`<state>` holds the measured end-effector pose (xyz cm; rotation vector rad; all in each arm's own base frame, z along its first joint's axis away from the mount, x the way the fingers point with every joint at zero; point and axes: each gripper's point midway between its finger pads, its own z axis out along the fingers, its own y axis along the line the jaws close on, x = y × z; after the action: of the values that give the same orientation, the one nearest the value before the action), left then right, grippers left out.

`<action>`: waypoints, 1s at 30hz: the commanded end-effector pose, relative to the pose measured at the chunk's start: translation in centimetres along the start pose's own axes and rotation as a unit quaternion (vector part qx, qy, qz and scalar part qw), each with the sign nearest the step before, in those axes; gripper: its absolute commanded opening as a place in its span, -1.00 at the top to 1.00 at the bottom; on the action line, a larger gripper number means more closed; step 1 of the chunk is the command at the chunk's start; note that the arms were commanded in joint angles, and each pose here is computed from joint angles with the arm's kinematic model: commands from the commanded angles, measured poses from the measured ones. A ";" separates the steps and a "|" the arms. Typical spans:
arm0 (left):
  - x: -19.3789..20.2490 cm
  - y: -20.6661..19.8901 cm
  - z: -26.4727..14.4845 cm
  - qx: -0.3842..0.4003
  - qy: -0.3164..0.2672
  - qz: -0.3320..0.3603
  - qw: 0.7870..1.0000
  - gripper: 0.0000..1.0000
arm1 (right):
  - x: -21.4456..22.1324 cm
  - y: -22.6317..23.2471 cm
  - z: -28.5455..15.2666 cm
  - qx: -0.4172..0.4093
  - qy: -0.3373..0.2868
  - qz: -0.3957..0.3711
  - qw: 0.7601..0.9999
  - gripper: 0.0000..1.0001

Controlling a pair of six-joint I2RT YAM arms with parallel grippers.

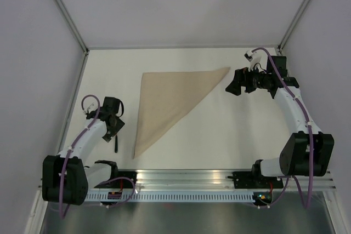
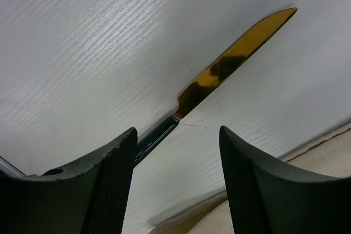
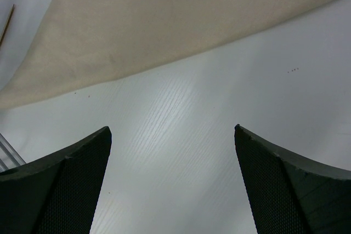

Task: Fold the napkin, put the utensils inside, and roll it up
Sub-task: Grab a utensil with the left arm

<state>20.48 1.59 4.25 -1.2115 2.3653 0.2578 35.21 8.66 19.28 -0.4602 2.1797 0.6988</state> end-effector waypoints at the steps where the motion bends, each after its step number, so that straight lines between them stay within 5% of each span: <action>1: -0.6 -0.6 -0.3 -0.009 0.009 0.023 1.000 -0.33 | -0.8 0.8 -0.3 -0.018 -0.017 -0.024 0.999 -0.96; 10: 1.3 -0.9 1.6 -0.034 0.061 0.074 0.995 -0.17 | -0.6 0.9 -0.3 -0.019 -0.015 -0.020 0.999 -0.95; 30: 0.2 -4.7 4.0 -0.029 0.072 0.111 0.991 0.38 | 0.8 0.1 0.0 -0.006 0.004 -0.020 1.000 -0.94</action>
<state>23.85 0.38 1.28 -1.0831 2.6178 0.3459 34.72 8.61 18.43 -0.4747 2.1981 0.6991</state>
